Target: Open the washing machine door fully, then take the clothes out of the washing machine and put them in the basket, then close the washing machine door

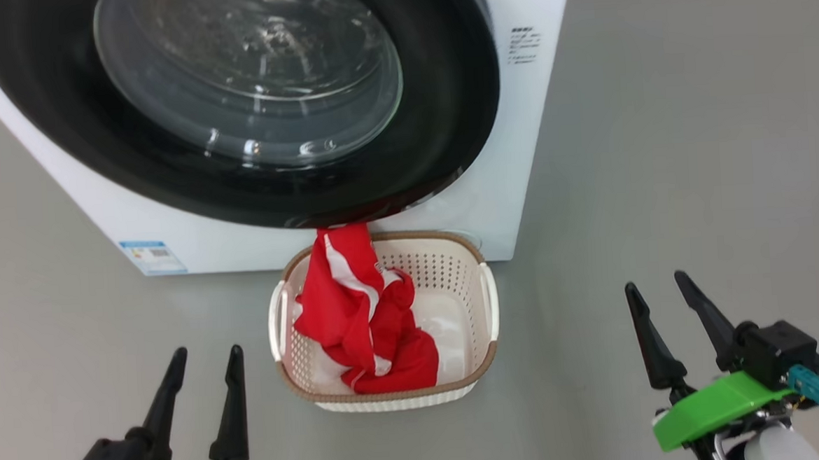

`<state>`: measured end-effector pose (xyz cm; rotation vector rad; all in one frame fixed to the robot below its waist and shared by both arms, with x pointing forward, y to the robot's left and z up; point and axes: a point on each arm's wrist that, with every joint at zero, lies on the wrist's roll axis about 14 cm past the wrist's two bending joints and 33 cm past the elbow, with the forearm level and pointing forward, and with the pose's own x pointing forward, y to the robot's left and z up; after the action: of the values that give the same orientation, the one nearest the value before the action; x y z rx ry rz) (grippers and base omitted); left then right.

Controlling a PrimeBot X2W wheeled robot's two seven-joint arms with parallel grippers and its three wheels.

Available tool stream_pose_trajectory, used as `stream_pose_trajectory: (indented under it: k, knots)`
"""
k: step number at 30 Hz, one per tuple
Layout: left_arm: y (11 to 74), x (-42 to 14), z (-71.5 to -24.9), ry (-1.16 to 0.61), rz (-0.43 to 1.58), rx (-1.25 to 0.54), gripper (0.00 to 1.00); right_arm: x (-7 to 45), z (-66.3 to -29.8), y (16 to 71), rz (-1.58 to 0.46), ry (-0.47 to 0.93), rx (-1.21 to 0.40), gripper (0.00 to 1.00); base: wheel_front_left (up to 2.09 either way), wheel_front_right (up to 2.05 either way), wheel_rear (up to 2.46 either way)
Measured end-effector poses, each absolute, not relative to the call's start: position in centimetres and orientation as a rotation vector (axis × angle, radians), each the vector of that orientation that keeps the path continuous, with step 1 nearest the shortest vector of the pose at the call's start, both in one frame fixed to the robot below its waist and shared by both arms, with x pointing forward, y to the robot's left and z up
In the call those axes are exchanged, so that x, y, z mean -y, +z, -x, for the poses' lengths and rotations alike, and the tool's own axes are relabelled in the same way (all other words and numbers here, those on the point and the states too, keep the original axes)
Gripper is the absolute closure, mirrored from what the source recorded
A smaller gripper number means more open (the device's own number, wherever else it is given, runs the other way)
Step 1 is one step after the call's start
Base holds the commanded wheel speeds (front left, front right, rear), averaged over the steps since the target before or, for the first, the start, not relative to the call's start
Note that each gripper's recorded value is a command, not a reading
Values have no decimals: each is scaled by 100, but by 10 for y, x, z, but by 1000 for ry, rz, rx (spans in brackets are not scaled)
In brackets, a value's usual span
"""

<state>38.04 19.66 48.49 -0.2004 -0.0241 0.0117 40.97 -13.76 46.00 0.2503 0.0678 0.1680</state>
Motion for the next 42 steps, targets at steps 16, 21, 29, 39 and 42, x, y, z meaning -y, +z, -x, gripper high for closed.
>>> stream_pose_trajectory:
  k: [16,21,29,39,42]
  knots:
    - [484,-185,-366,-26,196,16,0,179,-362,453,-263,29,-83,0,0,0,0]
    - [485,-187,-366,-21,196,22,0,184,-362,455,-265,15,-73,0,0,0,0]
    - [489,-190,-364,-7,199,34,0,181,-364,456,-269,19,-71,0,0,0,0]
    - [492,-193,-365,4,216,45,100,180,-363,454,-271,18,-75,100,0,0,0]
    - [477,-189,-362,5,227,-5,100,179,-359,442,-279,10,-116,100,0,0,0]
